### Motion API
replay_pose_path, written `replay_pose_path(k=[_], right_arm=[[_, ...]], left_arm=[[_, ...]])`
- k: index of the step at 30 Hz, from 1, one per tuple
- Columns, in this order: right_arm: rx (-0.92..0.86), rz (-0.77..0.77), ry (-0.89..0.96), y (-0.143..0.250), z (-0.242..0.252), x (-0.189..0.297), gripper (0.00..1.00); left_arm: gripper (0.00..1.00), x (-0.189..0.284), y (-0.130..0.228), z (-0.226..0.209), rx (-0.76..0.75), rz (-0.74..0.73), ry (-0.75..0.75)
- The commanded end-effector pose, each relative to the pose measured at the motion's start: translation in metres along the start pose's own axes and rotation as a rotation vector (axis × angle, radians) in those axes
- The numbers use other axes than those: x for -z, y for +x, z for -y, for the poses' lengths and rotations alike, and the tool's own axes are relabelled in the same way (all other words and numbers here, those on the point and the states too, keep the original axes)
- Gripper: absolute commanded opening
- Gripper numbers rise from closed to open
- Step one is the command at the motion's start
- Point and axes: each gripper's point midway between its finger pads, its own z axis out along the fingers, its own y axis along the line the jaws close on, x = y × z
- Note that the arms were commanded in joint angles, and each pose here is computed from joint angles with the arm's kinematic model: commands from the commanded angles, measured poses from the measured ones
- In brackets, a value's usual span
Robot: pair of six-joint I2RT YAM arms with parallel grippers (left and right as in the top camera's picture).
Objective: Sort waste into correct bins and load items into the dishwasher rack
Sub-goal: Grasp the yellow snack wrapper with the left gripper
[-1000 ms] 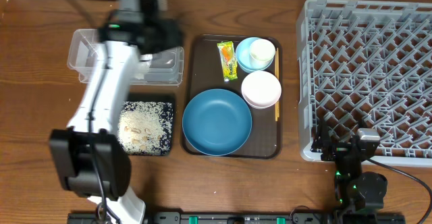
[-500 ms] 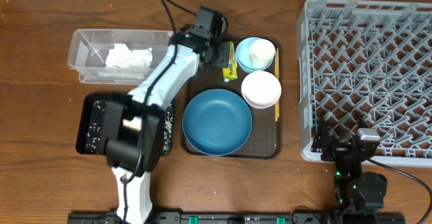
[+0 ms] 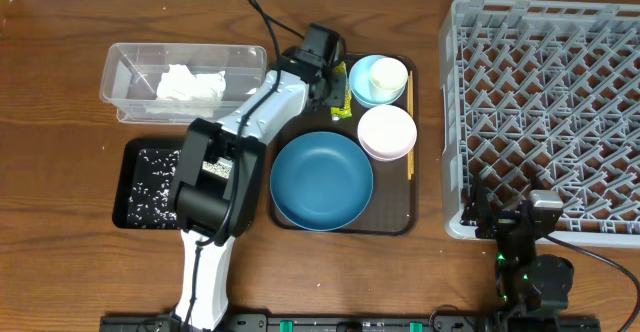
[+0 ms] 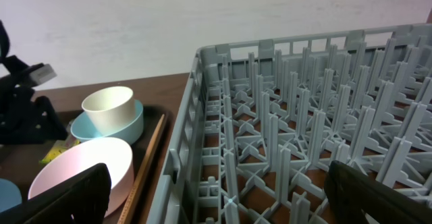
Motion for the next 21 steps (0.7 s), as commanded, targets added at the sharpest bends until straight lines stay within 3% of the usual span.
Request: replay_pose_path(k=[1, 5, 11, 16, 21], right_arm=[[0.013, -0.001, 0.012, 0.001, 0.003, 0.000, 0.99], [0.013, -0.001, 0.012, 0.001, 0.003, 0.000, 0.99], [0.013, -0.001, 0.012, 0.001, 0.003, 0.000, 0.99], [0.013, -0.001, 0.012, 0.001, 0.003, 0.000, 0.99], [0.013, -0.001, 0.012, 0.001, 0.003, 0.000, 0.99]], left_arm=[[0.55, -0.018, 0.010, -0.001, 0.009, -0.023, -0.016], [0.53, -0.025, 0.015, -0.003, 0.009, -0.039, -0.021], [0.40, -0.027, 0.017, -0.004, 0.009, -0.042, -0.026], [0.08, -0.022, 0.020, -0.008, 0.010, -0.059, -0.050], [0.06, 0.016, 0.001, -0.005, 0.047, -0.010, -0.048]])
